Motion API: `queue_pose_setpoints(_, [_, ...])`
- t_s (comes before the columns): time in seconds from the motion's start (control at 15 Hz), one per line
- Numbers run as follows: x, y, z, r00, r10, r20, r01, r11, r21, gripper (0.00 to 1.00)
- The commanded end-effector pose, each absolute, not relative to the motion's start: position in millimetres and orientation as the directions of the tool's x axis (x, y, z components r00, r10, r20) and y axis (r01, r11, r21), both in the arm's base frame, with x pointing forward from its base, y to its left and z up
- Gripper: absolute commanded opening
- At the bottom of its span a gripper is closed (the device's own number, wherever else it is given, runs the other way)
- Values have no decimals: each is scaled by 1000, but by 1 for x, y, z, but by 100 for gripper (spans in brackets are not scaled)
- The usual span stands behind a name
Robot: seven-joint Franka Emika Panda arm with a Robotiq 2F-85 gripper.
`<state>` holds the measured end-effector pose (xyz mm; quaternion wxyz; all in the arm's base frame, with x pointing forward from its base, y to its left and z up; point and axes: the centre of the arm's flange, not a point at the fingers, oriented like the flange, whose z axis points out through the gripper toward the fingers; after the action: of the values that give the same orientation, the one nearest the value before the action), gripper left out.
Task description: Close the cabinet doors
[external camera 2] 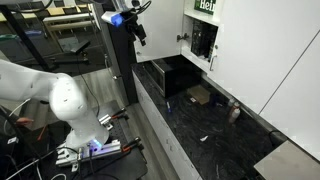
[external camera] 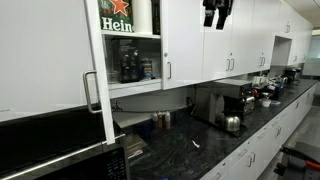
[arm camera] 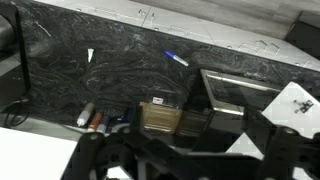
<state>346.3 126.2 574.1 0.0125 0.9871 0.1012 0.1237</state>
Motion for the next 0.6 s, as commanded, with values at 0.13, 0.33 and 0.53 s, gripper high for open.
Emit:
queue_pose_setpoints(0.13, [339, 151, 603, 908, 395, 141, 409, -908, -89, 100])
queue_pose_setpoints(0.33, [338, 172, 609, 881, 454, 135, 471, -871, -140, 100])
queue_pose_setpoints(0.53, [343, 193, 605, 865, 483, 135, 501, -849, -171, 100])
